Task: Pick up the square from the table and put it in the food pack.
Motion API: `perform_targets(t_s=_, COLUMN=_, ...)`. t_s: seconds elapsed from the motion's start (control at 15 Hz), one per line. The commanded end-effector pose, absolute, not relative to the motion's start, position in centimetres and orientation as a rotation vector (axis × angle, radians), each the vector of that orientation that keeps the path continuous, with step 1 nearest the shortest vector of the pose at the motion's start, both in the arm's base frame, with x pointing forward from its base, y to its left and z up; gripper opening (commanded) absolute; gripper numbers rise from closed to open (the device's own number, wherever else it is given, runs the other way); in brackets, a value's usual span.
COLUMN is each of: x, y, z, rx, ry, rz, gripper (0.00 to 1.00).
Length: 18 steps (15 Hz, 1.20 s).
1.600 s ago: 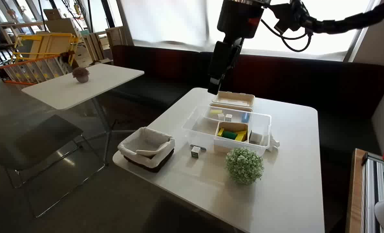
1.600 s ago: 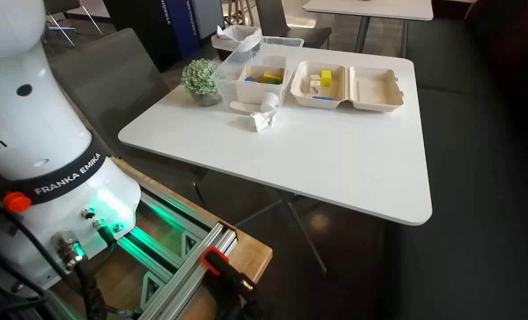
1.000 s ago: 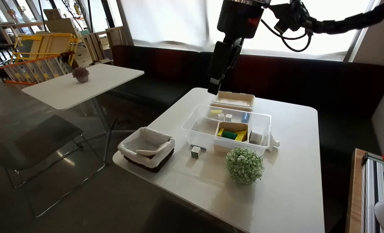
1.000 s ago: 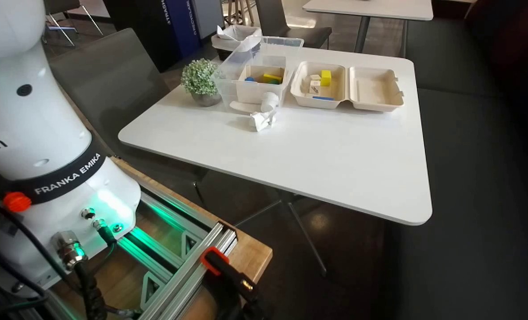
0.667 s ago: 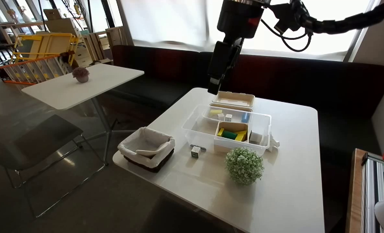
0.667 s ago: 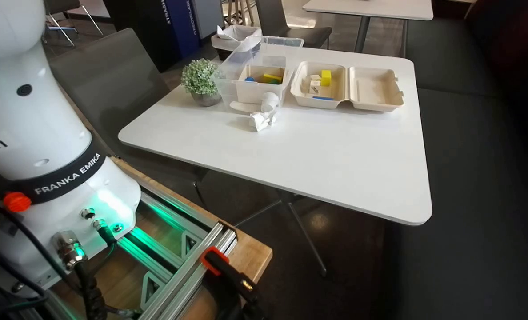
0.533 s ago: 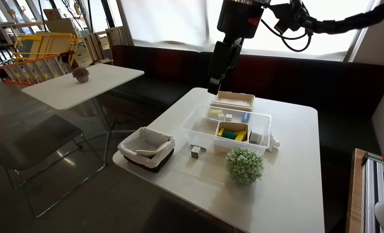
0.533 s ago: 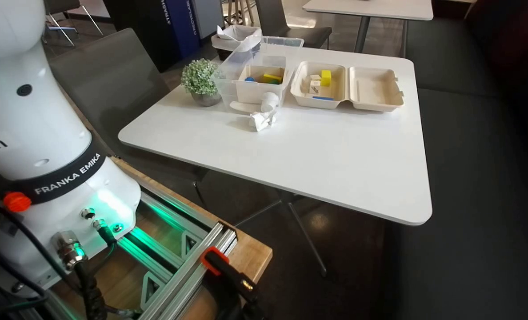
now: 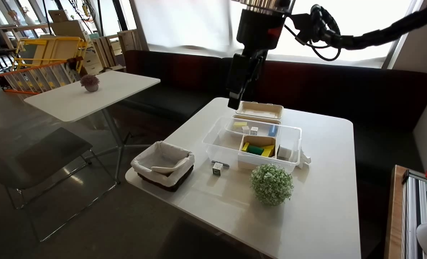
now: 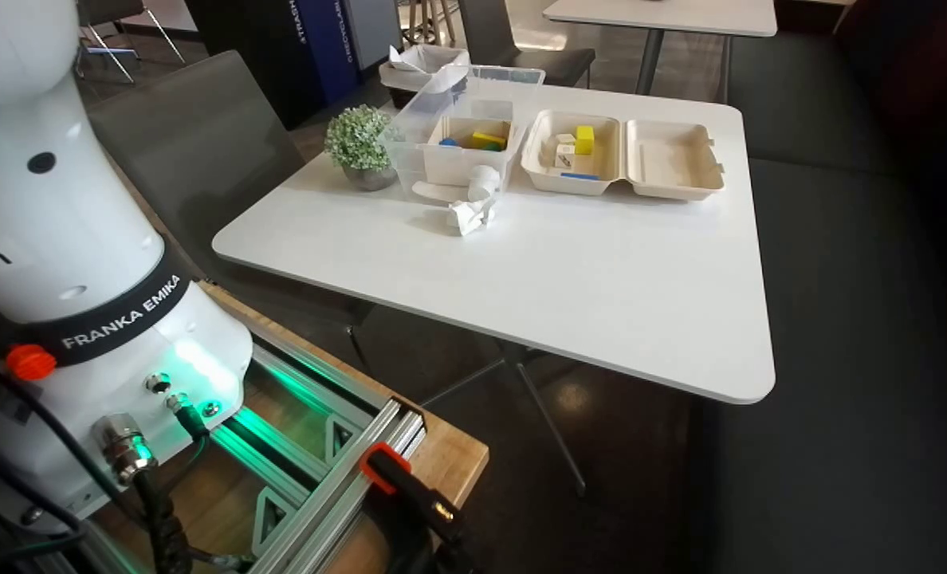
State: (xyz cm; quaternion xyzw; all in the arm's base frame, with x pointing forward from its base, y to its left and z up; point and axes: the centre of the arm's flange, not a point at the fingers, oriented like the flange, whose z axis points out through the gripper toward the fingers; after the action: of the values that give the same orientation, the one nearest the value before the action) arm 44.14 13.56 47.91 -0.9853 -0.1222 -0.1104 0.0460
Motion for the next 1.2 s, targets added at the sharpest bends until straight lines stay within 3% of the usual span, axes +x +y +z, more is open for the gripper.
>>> perform_targets(t_s=0.0, x=47.7, y=14.6, z=45.5, rx=-3.1, ry=-0.223, rz=-0.254, gripper=1.0)
perform_targets(t_s=0.53, x=52.8, y=16.2, z=40.4, rx=-2.995, ry=0.451, rz=-0.212, gripper=1.0)
perform_targets(t_s=1.13, x=54.1, y=16.5, z=34.5, rx=-2.785, ry=1.143, rz=-0.304, gripper=1.0)
